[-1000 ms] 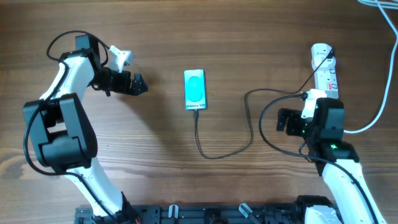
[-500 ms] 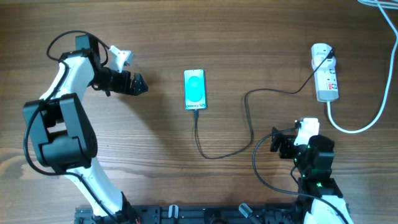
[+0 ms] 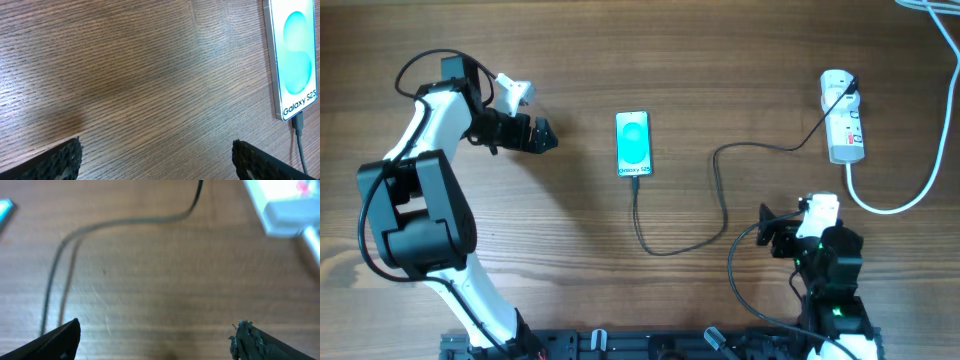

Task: Plug charger to phone and switch on socket

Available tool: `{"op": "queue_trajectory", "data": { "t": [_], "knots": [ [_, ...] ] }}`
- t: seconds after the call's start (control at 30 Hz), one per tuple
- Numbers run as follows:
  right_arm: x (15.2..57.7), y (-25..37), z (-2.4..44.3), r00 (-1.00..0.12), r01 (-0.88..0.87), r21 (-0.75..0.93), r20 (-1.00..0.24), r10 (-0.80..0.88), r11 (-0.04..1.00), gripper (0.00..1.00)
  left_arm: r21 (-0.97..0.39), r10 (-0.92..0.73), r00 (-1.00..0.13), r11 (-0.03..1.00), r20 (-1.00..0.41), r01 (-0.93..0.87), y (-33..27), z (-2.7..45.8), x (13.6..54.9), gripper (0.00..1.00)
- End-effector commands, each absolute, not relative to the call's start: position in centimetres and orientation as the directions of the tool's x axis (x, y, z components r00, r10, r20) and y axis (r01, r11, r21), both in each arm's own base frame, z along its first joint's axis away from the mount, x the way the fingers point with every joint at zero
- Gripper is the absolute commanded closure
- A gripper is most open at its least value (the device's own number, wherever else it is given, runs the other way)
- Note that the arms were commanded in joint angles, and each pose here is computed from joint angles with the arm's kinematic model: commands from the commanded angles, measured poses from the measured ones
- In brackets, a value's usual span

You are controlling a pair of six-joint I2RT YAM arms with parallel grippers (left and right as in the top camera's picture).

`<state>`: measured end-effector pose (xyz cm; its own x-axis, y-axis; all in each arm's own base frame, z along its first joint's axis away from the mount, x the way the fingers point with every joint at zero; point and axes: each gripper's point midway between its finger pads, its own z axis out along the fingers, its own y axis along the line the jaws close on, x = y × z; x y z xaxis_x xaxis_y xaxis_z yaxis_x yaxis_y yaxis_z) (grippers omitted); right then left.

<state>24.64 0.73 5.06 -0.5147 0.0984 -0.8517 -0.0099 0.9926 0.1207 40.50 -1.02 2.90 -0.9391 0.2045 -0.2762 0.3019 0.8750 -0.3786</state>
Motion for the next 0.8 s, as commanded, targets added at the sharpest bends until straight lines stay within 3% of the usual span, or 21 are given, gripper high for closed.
{"op": "queue_trajectory", "data": {
  "t": [0.0, 0.1, 0.23, 0.77],
  "knots": [
    [25.3, 1.1, 8.6, -0.378, -0.046, 0.121, -0.921, 0.094, 0.992, 0.00, -0.379, 0.202, -0.939, 0.875, -0.279, 0.301, -0.9, 3.0, 40.5, 0.00],
    [25.4, 1.1, 13.8, -0.168, -0.070, 0.099, -0.982, 0.086, 0.993, 0.00, -0.379, 0.202, -0.939, 0.875, -0.280, 0.301, -0.9, 3.0, 40.5, 0.00],
    [24.6, 1.1, 18.4, 0.028, -0.088, 0.075, -0.997, 0.077, 0.993, 0.00, -0.379, 0.202, -0.939, 0.875, -0.280, 0.301, -0.9, 3.0, 40.5, 0.00],
    [24.7, 1.1, 17.5, -0.008, -0.085, 0.079, -0.997, 0.079, 0.993, 0.00, -0.379, 0.202, -0.939, 0.875, -0.280, 0.301, -0.9, 3.0, 40.5, 0.00]
  ]
}}
